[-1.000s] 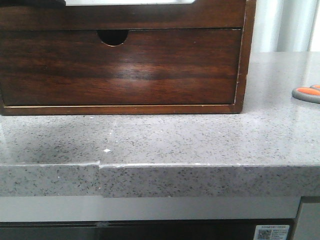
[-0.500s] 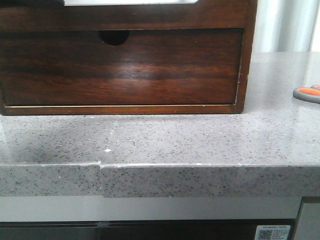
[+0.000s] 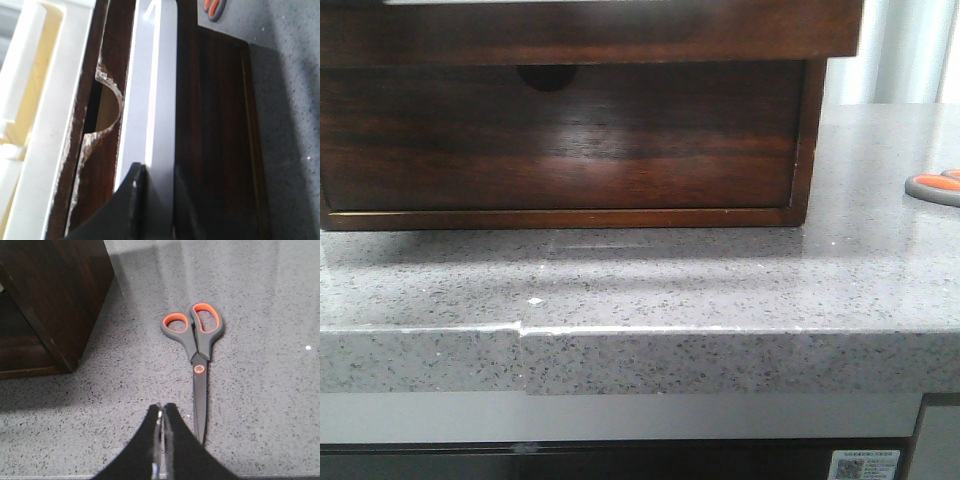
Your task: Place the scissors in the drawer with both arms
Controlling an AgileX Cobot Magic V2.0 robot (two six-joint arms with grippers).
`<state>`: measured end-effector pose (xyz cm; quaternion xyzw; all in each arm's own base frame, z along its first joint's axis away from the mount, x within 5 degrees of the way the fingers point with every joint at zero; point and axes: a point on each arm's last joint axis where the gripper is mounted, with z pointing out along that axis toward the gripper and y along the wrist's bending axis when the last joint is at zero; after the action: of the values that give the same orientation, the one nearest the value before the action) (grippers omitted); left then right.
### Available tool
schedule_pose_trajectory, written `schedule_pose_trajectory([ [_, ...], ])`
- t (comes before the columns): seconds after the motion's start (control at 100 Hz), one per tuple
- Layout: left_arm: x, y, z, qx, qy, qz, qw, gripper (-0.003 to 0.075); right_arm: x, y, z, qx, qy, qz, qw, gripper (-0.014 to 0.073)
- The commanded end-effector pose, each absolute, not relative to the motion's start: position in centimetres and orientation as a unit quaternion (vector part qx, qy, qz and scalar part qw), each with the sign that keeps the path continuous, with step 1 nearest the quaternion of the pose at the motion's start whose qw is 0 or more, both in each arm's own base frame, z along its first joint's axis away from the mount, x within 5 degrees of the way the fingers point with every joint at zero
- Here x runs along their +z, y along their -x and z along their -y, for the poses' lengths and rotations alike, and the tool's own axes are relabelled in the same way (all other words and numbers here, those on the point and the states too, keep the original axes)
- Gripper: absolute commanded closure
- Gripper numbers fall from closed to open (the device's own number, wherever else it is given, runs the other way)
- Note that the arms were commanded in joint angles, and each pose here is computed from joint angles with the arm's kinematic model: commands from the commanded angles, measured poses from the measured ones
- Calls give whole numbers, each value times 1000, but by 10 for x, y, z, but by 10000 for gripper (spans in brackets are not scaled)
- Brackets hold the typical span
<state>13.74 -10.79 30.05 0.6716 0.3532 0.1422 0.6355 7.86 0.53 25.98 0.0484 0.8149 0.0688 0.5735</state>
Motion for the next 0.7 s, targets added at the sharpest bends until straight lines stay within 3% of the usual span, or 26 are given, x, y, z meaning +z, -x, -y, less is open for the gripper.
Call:
schedule_pose_trajectory([
  [0.0, 321, -117, 116, 77, -659, -282, 693, 742, 276, -82, -5, 70, -50, -789, 608, 656],
  [0.11, 318, -110, 117, 62, -661, -266, 699, 742, 276, -82, -5, 70, -50, -789, 608, 656],
  [0.49, 308, -110, 114, 65, -666, -283, 687, 734, 276, -82, -5, 70, -50, -789, 608, 656],
  [0.69, 308, -110, 114, 65, -666, -283, 687, 589, 276, -82, -5, 70, -50, -789, 608, 656],
])
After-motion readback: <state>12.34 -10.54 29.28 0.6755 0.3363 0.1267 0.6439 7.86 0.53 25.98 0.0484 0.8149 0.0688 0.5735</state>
